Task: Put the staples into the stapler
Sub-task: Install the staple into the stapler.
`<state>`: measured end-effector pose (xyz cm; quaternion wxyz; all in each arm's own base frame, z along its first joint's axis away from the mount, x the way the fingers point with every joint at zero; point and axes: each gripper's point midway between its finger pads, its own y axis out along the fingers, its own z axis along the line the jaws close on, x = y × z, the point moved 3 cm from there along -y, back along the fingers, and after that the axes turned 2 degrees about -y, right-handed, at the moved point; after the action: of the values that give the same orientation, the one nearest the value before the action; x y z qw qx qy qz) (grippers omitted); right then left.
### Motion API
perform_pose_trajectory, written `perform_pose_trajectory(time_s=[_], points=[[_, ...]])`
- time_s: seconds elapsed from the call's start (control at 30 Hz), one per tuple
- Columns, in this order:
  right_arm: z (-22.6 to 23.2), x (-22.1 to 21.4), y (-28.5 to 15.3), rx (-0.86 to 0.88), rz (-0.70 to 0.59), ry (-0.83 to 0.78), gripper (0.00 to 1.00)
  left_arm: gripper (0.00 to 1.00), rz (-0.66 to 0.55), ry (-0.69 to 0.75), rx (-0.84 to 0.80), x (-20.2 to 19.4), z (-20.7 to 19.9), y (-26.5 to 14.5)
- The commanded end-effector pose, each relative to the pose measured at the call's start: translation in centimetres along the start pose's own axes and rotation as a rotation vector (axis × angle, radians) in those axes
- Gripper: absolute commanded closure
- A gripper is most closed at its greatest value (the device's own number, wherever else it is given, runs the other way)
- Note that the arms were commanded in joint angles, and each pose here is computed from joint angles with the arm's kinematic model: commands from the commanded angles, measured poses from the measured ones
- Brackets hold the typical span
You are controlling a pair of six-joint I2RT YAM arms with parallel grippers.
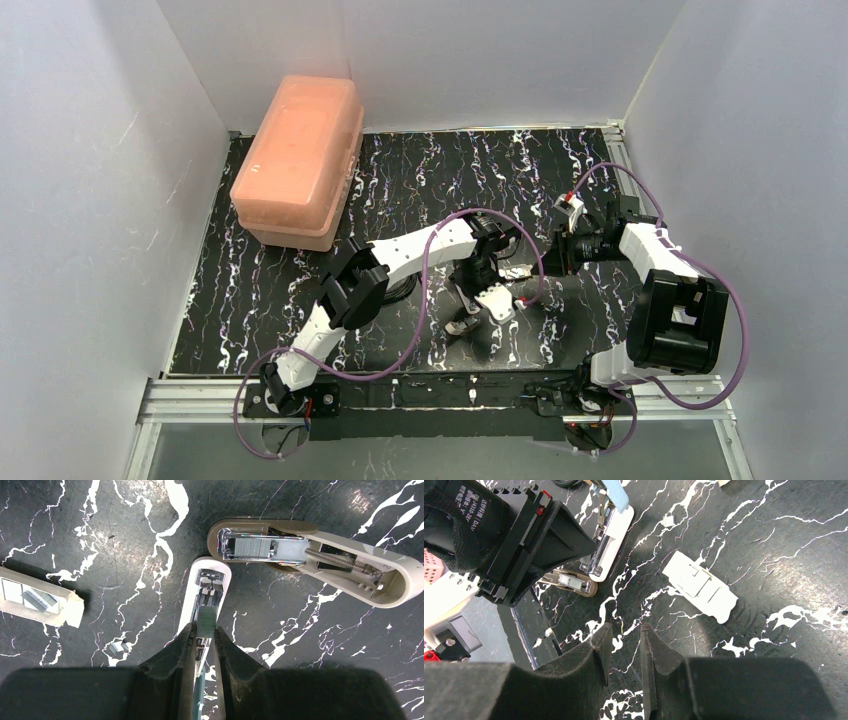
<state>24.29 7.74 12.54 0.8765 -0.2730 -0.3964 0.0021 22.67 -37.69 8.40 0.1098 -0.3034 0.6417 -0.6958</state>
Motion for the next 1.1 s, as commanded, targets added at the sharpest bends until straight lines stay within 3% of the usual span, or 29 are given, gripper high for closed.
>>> perform_pose_trajectory(time_s=[0.0, 1.07], points=[[0.06, 1.23, -0.37, 0.010, -0.026, -0.035, 0.65, 1.00, -0.028, 0.027, -0.004, 0.82, -0.81, -1.11], [0.02, 1.25, -0.37, 0.010, -0.025, -0.034, 0.65, 1.00, 0.003, 0.071, 0.014, 0.94, -0.59, -1.25]])
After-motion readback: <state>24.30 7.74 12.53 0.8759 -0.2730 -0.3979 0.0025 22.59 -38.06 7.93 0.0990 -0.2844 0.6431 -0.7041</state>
